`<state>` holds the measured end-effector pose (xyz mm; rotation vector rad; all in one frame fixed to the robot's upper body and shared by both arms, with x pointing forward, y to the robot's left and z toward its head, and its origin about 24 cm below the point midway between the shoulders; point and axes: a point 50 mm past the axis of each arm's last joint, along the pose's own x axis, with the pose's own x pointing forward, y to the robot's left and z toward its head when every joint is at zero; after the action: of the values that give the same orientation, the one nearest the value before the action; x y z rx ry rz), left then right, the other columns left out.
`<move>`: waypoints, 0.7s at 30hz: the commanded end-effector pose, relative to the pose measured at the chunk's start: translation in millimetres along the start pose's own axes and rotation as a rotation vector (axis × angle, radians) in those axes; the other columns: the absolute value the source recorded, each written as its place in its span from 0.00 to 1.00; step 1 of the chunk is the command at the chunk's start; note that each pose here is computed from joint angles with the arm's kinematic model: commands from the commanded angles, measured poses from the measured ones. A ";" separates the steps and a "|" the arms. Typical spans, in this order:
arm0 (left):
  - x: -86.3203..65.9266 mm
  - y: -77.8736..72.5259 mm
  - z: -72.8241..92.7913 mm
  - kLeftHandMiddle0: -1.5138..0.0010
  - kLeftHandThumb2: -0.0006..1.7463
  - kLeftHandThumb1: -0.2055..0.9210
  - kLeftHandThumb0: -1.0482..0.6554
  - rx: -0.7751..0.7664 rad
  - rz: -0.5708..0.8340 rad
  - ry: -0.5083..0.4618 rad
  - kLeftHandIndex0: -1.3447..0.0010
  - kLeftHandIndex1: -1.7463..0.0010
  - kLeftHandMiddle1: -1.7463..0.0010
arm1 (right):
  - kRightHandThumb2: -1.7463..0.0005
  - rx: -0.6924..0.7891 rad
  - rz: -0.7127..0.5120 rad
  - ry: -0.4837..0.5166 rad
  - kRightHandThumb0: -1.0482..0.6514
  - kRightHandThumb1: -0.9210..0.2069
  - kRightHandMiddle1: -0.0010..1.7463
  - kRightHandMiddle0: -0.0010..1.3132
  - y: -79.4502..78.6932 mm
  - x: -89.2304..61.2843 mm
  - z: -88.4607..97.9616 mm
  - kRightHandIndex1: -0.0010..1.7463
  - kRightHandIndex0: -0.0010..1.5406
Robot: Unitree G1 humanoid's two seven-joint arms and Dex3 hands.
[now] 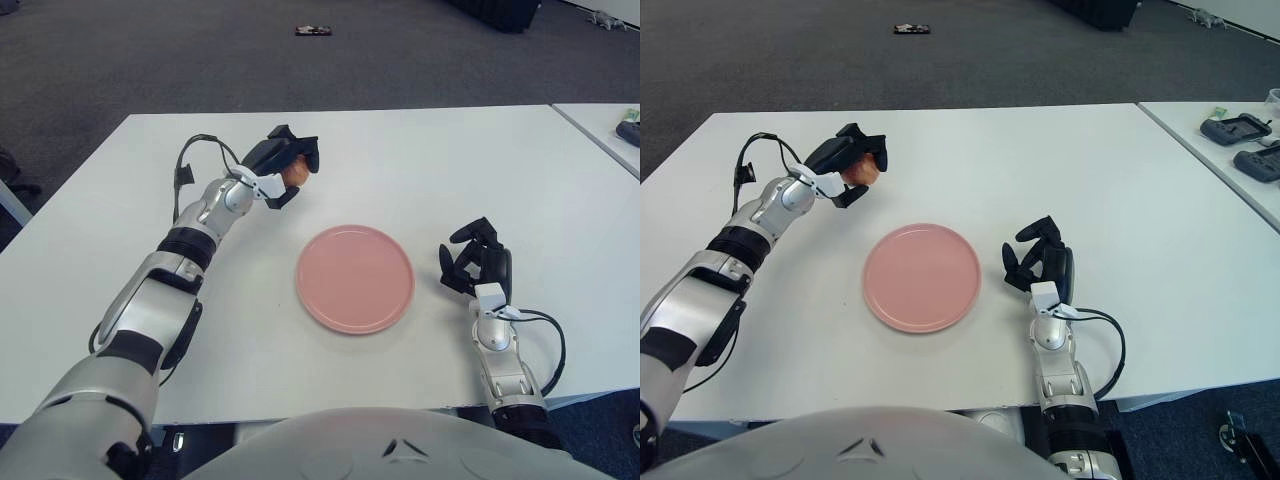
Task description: Put the apple into the plate.
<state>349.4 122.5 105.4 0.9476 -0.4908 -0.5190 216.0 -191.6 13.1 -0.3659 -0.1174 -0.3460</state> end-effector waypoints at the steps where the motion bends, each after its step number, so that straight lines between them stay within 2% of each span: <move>1: -3.4 1.8 15.7 0.36 0.97 0.12 0.61 -0.004 0.014 -0.091 0.50 0.00 0.11 | 0.36 0.004 -0.003 -0.026 0.37 0.38 1.00 0.36 1.5 3.5 3.7 1.00 0.57; 13: -21.5 -38.9 50.0 0.36 0.97 0.12 0.61 -0.067 -0.205 -0.249 0.50 0.00 0.10 | 0.37 0.005 0.002 0.014 0.37 0.37 1.00 0.36 2.6 1.8 3.4 1.00 0.57; 21: -33.6 -53.9 59.5 0.37 0.97 0.12 0.61 -0.106 -0.304 -0.313 0.50 0.00 0.10 | 0.38 0.006 0.003 0.000 0.37 0.36 1.00 0.35 2.9 0.7 5.7 1.00 0.59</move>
<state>279.3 77.8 78.3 0.8512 -0.5732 -0.9509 216.2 -187.9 13.7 -0.3555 -0.0970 -0.3458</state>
